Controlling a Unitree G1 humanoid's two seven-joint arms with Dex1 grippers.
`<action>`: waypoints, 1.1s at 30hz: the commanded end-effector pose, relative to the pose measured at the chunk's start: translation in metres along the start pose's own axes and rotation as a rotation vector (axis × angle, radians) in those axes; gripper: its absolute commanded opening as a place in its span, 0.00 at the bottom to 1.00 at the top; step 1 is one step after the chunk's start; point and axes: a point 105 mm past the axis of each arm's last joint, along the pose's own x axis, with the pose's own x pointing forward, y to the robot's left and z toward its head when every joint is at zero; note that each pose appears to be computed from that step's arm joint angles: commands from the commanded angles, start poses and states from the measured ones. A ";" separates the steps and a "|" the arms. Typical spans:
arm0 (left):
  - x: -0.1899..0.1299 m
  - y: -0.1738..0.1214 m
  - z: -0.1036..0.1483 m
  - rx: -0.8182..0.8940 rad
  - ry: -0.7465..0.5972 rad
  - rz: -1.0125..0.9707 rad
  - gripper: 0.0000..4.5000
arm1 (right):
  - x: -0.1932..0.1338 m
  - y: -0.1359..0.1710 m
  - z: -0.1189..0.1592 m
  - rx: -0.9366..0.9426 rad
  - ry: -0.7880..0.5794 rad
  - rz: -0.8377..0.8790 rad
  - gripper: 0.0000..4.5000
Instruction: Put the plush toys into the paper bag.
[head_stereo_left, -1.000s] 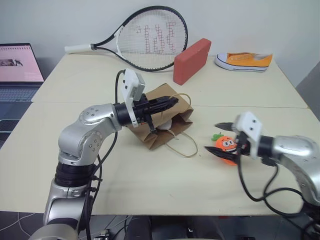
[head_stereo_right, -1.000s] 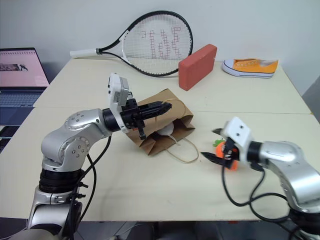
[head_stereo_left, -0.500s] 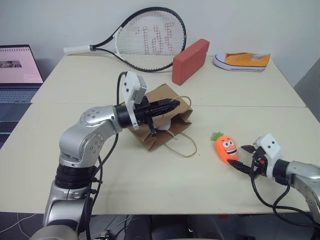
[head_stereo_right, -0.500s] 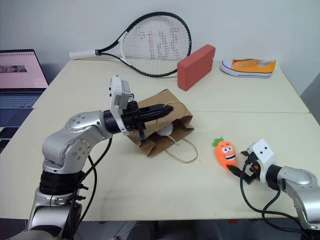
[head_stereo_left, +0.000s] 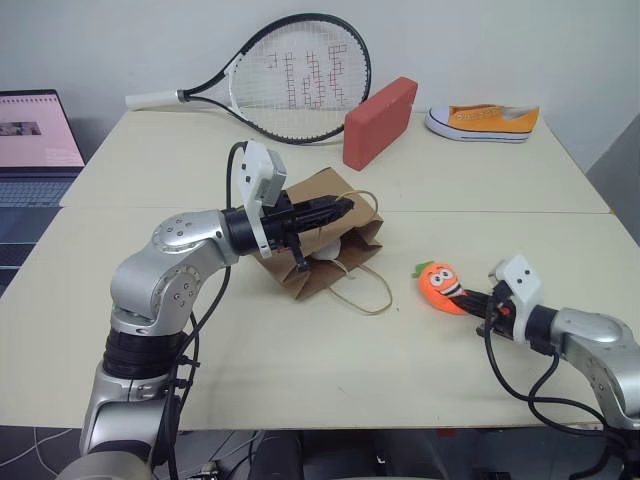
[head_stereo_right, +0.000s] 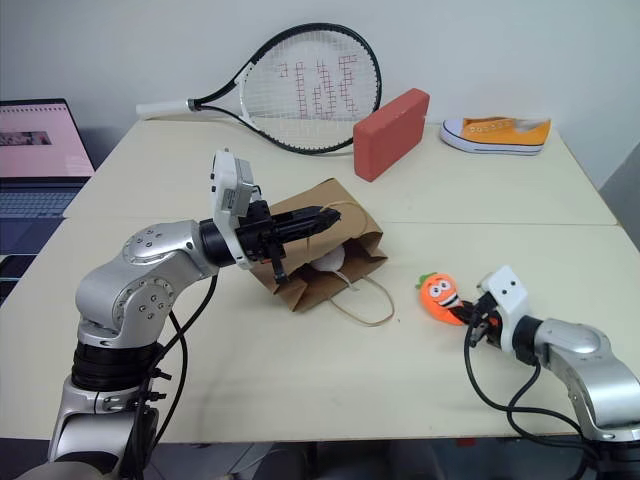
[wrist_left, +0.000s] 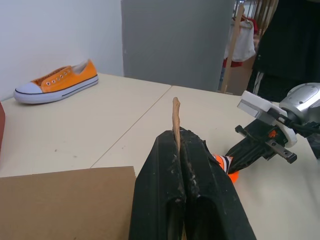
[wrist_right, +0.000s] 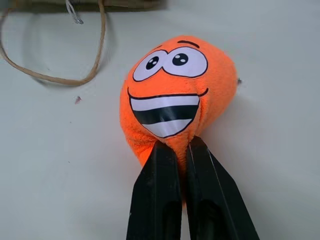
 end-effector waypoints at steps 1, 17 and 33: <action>-0.005 0.000 0.016 0.044 -0.035 -0.002 0.00 | 0.002 0.025 0.035 -0.081 -0.071 0.126 0.00; -0.006 -0.012 0.025 0.013 -0.047 -0.084 0.00 | 0.083 0.051 0.082 -0.048 -0.192 0.123 0.00; -0.007 -0.028 0.021 -0.022 -0.013 -0.177 0.00 | 0.142 0.042 0.099 -0.026 -0.228 -0.097 0.00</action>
